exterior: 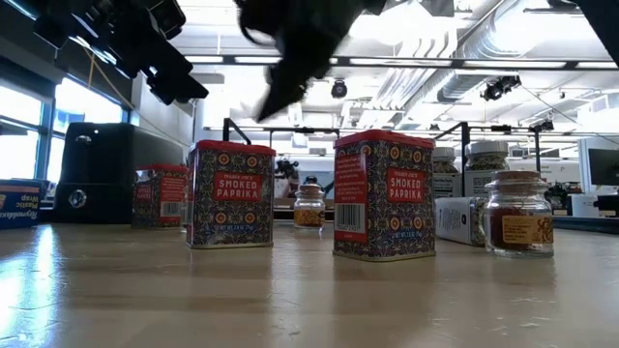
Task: Shelf spices
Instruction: Put the right brown seasoning bottle on the shelf
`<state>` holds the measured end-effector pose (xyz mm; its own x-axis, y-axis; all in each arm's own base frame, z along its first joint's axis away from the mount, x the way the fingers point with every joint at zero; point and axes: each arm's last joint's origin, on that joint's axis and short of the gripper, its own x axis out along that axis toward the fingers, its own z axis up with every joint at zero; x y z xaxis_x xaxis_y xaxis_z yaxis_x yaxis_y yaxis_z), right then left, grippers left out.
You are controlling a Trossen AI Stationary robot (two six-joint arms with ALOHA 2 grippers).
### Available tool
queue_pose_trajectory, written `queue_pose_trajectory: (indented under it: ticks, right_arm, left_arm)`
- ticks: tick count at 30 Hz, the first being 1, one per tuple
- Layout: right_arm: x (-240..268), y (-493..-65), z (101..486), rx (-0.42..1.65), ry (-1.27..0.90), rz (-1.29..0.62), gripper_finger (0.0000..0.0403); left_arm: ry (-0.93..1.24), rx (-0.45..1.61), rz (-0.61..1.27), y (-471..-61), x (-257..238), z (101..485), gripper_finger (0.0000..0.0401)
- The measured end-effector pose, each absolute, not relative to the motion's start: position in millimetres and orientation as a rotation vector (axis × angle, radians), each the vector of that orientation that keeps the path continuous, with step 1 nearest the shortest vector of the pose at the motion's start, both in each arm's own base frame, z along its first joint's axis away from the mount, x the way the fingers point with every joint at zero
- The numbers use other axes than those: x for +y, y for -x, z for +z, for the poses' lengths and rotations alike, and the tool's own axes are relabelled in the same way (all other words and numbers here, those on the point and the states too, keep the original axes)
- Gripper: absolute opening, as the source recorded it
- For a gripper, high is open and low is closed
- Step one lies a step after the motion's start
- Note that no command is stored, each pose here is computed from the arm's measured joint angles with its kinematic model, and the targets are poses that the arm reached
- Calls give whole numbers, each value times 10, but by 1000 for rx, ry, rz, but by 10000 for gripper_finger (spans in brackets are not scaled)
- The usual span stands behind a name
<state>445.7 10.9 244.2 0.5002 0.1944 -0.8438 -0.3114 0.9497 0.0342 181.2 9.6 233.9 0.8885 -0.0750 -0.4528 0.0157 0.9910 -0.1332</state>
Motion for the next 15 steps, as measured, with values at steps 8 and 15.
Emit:
queue_pose_trajectory:
  ticks: [8, 15]
  right_arm:
    - [-388, -4192, 2334, 1272, 53, 278, 247]
    - [-428, -4108, 2339, 1326, 40, 335, 248]
  left_arm:
    - [92, 428, -30, -1830, 115, 2379, 255]
    - [88, 374, 14, -1847, 173, 2426, 255]
